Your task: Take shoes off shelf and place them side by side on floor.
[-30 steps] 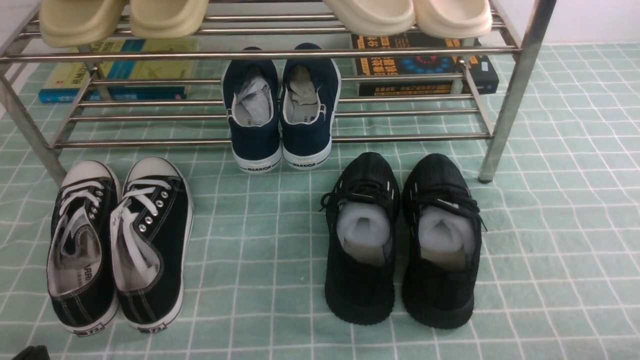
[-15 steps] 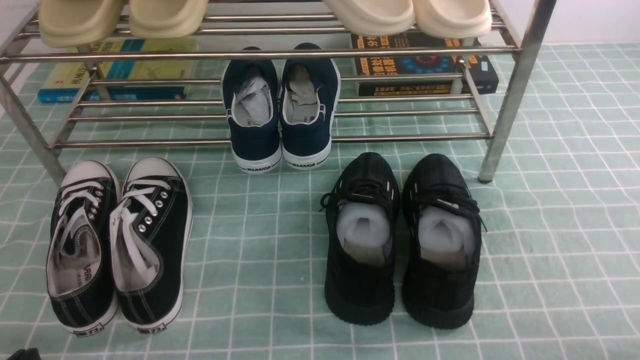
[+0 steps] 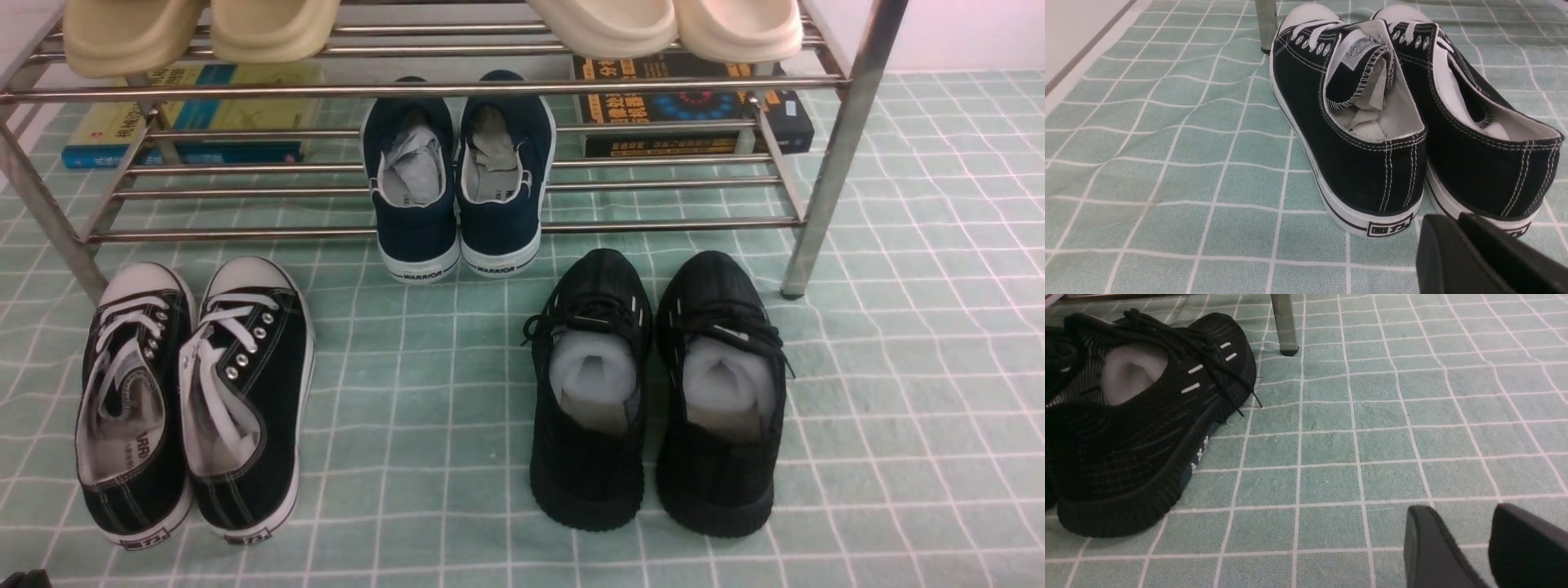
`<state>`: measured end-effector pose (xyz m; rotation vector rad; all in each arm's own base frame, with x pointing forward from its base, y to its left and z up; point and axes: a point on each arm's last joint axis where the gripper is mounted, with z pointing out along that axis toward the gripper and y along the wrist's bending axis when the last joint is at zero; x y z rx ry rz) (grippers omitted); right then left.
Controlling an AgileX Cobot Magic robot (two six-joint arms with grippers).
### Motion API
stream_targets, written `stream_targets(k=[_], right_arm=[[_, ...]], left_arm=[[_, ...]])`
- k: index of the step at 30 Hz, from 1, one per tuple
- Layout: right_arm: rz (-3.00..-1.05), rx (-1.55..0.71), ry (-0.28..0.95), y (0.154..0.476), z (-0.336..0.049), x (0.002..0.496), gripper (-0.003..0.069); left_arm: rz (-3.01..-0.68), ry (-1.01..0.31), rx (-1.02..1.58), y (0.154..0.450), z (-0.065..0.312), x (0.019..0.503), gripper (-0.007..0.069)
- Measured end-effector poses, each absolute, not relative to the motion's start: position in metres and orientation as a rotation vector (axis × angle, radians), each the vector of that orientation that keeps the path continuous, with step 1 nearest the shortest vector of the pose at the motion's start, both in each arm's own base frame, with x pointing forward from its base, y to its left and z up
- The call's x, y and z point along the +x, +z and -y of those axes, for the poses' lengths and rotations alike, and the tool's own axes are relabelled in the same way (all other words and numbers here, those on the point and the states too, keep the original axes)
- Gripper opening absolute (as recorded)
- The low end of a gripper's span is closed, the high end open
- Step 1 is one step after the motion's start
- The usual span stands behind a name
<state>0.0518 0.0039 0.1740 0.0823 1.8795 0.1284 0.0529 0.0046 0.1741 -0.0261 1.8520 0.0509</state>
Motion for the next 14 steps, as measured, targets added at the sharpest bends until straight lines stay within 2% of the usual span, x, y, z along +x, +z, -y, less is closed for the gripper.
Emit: stream_targets(k=[14], right_arm=[[-1.880, 0.082, 0.128, 0.1740, -0.0039, 0.0518, 0.0239]], left_arm=[[-1.855, 0.051, -0.027, 0.1741, -0.0047, 0.0528, 0.0085]])
